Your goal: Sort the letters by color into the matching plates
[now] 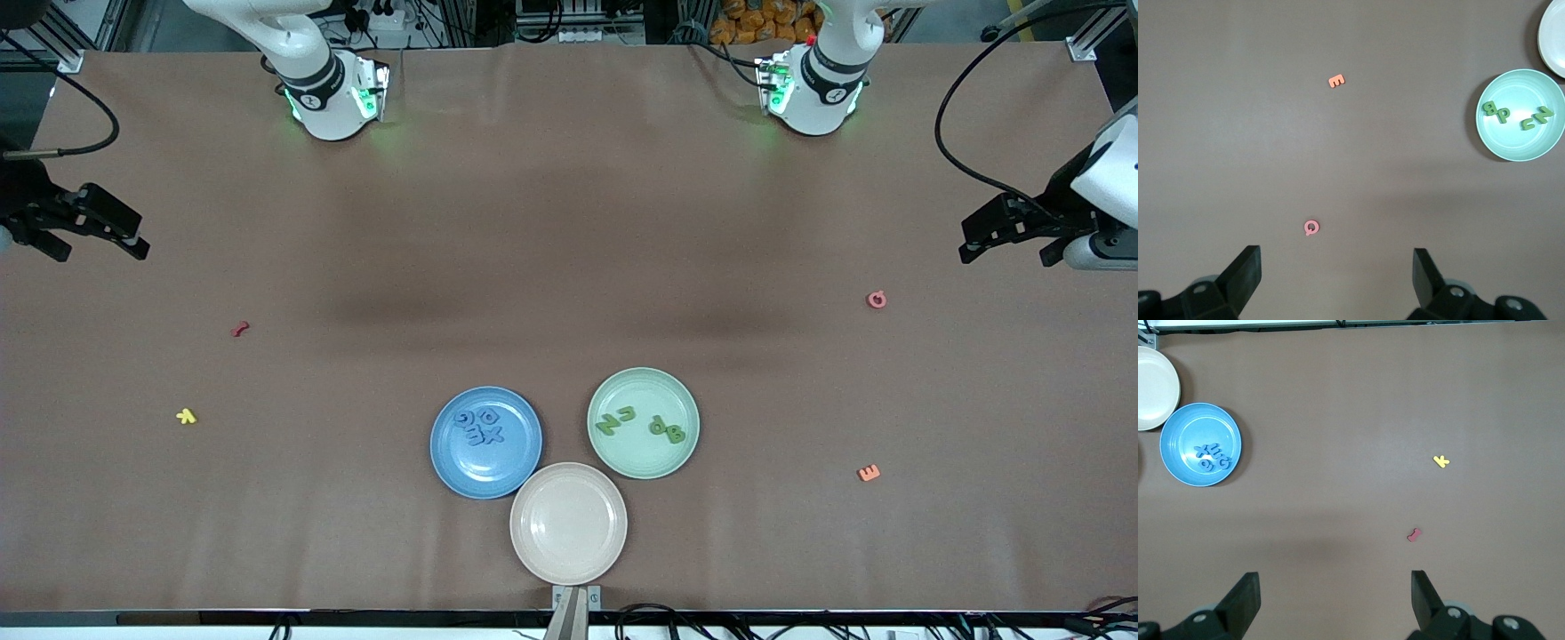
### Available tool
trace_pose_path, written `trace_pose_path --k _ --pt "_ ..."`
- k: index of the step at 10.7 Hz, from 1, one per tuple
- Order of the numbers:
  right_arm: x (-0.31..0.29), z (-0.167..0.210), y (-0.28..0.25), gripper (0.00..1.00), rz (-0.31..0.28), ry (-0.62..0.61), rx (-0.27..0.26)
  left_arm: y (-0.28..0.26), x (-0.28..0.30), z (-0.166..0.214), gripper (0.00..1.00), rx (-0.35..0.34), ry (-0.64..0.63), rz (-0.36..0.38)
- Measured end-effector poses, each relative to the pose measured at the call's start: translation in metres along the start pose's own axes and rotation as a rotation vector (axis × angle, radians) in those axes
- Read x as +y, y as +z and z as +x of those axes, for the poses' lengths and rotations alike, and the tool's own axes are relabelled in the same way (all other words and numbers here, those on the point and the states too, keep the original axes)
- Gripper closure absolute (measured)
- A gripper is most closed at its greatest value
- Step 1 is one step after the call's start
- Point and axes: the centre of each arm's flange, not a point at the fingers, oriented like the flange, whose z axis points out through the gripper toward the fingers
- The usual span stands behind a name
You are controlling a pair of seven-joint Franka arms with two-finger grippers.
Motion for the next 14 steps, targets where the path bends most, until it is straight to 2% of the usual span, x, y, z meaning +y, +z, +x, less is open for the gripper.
trace_pose_path --k 10,14 --pt "0.004 0.000 0.000 0.00 -0.001 0.007 -0.002 0.023 -0.009 0.009 0.00 -0.037 -0.035 -0.005" --pt "0.009 -0.002 -0.025 0.00 -0.051 0.003 -0.007 0.023 -0.013 0.009 0.00 -0.035 -0.043 -0.004"
